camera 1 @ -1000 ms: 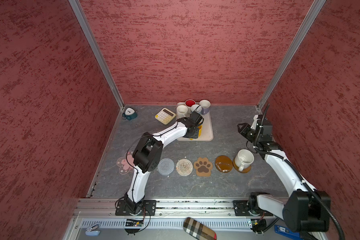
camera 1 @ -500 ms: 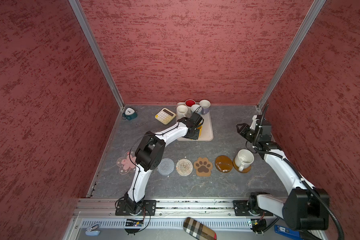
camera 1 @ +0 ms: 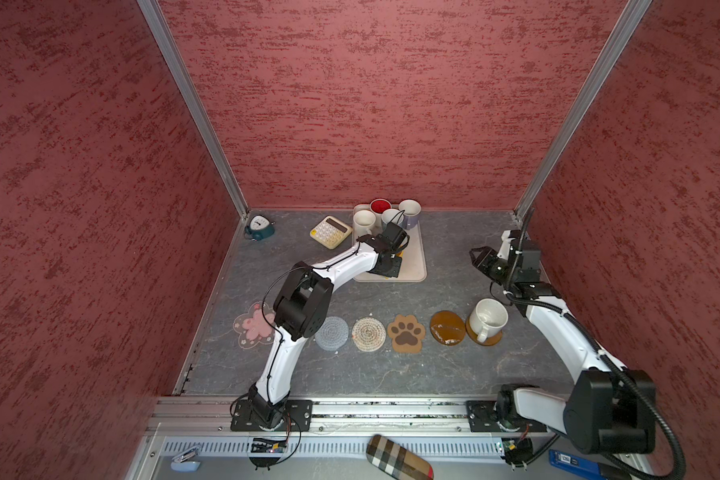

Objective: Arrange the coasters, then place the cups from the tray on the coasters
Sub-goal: 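Close left gripper on the rim of the yellow mug on the tray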

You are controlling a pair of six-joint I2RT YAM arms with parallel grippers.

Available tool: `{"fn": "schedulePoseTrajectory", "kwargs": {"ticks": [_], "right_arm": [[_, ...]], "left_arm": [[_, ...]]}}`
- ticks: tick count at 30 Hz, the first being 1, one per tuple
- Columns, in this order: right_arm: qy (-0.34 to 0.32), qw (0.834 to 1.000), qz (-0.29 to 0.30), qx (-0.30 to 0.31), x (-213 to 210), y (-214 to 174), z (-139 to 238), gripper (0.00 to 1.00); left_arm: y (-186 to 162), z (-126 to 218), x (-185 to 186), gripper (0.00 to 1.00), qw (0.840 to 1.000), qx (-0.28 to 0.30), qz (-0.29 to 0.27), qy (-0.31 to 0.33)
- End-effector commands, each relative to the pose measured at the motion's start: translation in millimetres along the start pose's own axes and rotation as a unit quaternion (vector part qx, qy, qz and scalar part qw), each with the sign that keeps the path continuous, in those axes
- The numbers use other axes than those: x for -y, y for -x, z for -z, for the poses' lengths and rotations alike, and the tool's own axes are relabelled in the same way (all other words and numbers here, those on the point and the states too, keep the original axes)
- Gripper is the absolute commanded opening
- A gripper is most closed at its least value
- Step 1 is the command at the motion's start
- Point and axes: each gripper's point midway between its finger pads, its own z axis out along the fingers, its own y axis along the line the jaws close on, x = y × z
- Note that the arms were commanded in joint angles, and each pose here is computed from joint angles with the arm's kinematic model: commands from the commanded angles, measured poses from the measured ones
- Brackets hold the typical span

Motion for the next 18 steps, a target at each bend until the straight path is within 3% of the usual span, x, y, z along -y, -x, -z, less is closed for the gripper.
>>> {"fn": "schedulePoseTrajectory", "kwargs": {"ticks": [1, 9, 18], "right_arm": [[0.03, 1.0, 0.008, 0.003, -8.5, 1.7, -1.5, 0.5], [0.08, 0.996, 0.039, -0.005, -24.8, -3.6, 1.9, 0.7], [0.127, 0.99, 0.058, 0.004, -41.7, 0.3, 12.8, 0.92]], "left_arm": [[9.8, 2.7, -3.4, 0.0, 1.0, 0.012, -0.005, 0.006], [17.1, 21.9, 0.1, 0.0, 1.0, 0.026, -0.012, -0.003], [19.7, 67.8, 22.4, 0.0, 0.997, 0.052, -0.043, -0.046]]}}
